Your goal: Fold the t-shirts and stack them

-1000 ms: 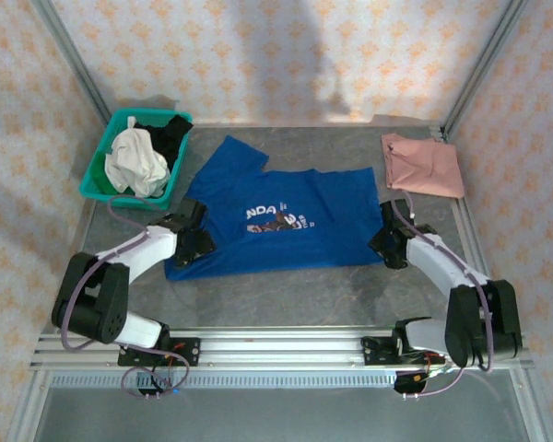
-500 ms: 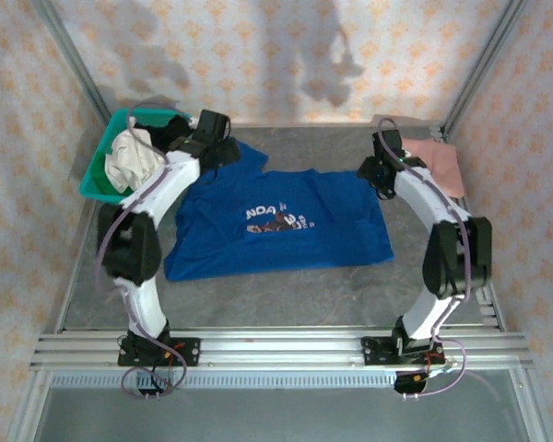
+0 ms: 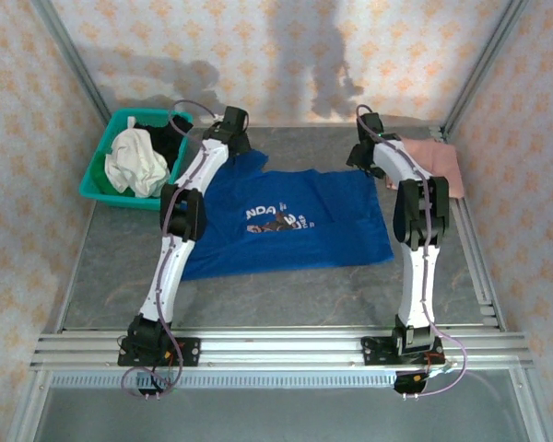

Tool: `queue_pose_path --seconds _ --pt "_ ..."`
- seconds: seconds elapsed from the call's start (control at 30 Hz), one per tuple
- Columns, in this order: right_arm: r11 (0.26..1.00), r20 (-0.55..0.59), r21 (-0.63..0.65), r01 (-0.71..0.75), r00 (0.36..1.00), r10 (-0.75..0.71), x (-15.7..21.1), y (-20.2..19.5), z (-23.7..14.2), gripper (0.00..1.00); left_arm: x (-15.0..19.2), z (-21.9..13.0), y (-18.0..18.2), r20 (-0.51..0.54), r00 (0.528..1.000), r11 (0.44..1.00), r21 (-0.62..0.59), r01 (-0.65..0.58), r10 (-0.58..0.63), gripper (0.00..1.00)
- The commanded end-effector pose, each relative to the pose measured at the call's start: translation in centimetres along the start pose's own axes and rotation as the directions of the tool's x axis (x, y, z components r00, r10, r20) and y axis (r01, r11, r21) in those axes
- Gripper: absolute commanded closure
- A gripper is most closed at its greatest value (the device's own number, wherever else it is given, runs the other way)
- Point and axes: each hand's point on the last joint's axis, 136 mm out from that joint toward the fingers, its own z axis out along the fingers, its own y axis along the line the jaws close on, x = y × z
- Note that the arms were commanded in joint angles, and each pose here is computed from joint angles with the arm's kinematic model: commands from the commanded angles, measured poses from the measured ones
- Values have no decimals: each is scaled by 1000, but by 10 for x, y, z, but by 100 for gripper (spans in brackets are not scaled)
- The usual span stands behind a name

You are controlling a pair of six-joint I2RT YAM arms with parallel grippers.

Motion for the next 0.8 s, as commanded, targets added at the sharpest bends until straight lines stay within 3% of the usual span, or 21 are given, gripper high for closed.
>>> queue_pose_path --seconds 0.0,0.2,0.27,0.33,0.43,0.6,0.77 --pt "999 -17 39 28 999 -28 -2 -7 8 29 -34 5 11 74 989 991 50 124 -127 30" --pt "998 -26 51 26 999 -25 1 -7 24 32 -22 28 18 30 982 980 77 184 -187 36" --pt "999 -35 45 23 999 -22 3 -5 28 35 -15 35 16 3 981 977 97 191 -192 47" --pt "999 -46 34 23 999 -21 6 -3 33 38 -11 37 15 -18 982 976 110 188 -188 52" --pt "999 -62 39 24 998 -21 10 -4 39 46 -7 37 16 -42 985 978 118 170 -166 65" --pt "997 -66 64 32 997 -28 10 -8 41 62 -18 24 20 -62 985 974 153 168 -160 100" --pt "990 -36 129 57 998 -53 -4 -18 26 87 -44 -12 15 -51 992 969 216 122 -114 100"
